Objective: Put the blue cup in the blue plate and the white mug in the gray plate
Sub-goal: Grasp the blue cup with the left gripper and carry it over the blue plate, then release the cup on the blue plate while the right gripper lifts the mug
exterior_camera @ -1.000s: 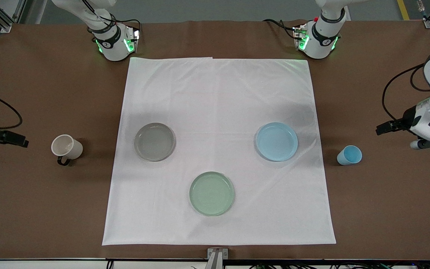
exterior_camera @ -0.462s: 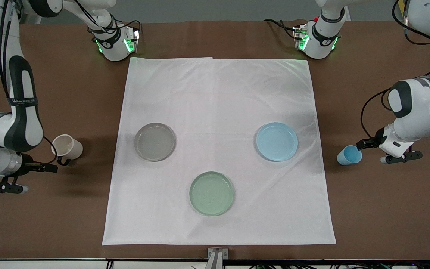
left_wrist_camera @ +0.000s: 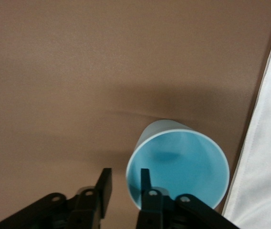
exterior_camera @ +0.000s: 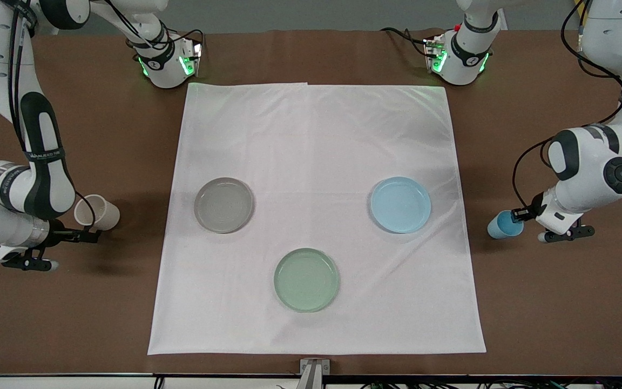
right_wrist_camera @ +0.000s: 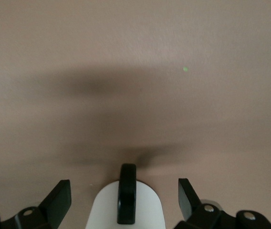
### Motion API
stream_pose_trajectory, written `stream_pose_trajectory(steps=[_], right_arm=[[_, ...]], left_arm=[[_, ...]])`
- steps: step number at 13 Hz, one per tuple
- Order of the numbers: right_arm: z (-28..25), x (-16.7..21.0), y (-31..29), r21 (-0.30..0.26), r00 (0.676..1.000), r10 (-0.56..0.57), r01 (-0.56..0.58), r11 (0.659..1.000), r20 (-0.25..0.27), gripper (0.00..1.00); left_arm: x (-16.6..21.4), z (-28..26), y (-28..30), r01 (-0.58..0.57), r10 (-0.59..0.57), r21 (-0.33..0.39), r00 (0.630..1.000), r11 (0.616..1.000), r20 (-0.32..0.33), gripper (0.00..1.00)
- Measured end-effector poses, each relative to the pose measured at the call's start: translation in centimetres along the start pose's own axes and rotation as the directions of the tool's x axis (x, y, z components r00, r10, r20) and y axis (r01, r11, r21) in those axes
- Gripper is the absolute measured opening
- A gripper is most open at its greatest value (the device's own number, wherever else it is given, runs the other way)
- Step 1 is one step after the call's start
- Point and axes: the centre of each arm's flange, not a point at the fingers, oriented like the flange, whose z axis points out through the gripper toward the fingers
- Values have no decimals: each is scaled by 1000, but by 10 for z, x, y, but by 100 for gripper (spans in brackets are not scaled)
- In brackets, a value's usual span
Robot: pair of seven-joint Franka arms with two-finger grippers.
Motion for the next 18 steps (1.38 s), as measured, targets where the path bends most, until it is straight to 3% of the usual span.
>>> stream_pose_trajectory(steps=[2, 3, 5, 6, 8, 9, 11, 17, 18], right_arm=[[10, -6, 3, 5, 1000, 5, -6, 1000, 22, 96], [13, -7, 3, 5, 1000, 6, -6, 1000, 26, 89], [13, -8, 3, 7, 1000, 6, -6, 1000, 27, 69], [14, -8, 3, 7, 1000, 5, -5, 1000, 27, 69], [14, -8, 3, 8, 1000, 2, -2, 1000, 27, 48], [13, -8, 3, 8, 1000, -4, 4, 1000, 27, 48], [13, -8, 3, 9, 1000, -9, 9, 1000, 25, 37], [12, -7, 3, 9, 1000, -13, 13, 1000, 18, 29], [11, -7, 2, 10, 1000, -14, 13, 1000, 18, 22]], left_arm=[[2, -4, 9, -13, 12, -7, 1000, 1000, -12, 4], [4, -12, 19, -26, 25, -13, 999, 1000, -25, 3], [1, -37, 49, -29, 28, -26, 999, 999, -20, 3], [-4, -52, 71, -22, 22, -31, 1000, 999, -2, 3], [-20, -74, 120, 15, -14, -39, 1000, 999, 24, 3], [-29, -77, 144, 42, -41, -44, 999, 998, 33, 3], [-47, -73, 187, 83, -80, -52, 995, 995, 56, 3], [-88, -25, 253, 129, -124, -28, 983, 991, 139, 3], [-89, -18, 255, 133, -127, -31, 982, 991, 143, 9]])
